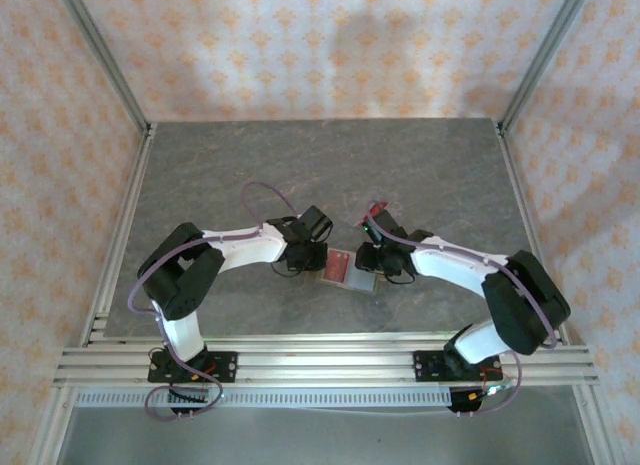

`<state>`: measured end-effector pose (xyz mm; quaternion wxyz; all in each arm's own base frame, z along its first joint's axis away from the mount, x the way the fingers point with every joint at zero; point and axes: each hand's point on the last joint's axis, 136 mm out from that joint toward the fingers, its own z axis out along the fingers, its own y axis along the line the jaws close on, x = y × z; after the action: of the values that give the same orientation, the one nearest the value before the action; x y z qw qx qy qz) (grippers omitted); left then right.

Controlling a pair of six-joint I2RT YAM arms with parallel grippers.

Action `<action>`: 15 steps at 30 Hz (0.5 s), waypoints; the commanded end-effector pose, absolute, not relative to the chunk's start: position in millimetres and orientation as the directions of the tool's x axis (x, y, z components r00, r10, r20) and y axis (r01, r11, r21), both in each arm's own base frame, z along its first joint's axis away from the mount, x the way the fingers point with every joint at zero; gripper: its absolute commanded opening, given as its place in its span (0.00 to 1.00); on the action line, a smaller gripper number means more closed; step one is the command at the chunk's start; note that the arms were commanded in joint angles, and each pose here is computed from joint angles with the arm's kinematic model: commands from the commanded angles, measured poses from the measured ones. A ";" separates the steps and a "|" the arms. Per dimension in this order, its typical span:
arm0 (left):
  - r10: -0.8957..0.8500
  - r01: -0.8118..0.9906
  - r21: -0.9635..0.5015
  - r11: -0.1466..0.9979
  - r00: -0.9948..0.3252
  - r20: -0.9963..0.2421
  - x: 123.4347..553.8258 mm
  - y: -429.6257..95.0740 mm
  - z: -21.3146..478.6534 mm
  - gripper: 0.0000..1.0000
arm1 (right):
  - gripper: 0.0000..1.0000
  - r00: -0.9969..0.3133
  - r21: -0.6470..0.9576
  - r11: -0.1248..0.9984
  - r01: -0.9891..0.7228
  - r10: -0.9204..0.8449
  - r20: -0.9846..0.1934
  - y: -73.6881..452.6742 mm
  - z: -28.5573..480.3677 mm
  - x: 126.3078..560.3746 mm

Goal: Put the credit cards into the card holder
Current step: Insert the credit card into the card slot.

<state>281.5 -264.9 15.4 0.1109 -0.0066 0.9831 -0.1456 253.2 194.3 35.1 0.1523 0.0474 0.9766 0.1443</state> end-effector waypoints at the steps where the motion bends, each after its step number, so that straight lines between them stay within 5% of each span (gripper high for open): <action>1: 0.032 0.065 -0.294 0.954 -0.993 -0.115 251.8 -279.8 -11.8 0.06 | 0.41 -0.938 0.228 0.973 0.017 0.095 -0.333 193.3 36.7 262.6; 7: 0.032 0.065 -0.296 0.953 -0.993 -0.115 251.8 -280.0 -11.7 0.06 | 0.40 -0.913 0.104 0.994 0.042 0.080 -0.399 178.3 41.5 262.0; 15: 0.032 0.065 -0.293 0.954 -0.993 -0.115 251.2 -278.8 -12.2 0.06 | 0.42 -0.870 0.142 0.990 -0.001 0.070 -0.488 191.6 84.6 266.8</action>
<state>281.4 -264.7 15.5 0.1106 -0.0065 0.9832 -0.1451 260.2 189.4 66.4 0.2288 0.0199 0.9704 0.0746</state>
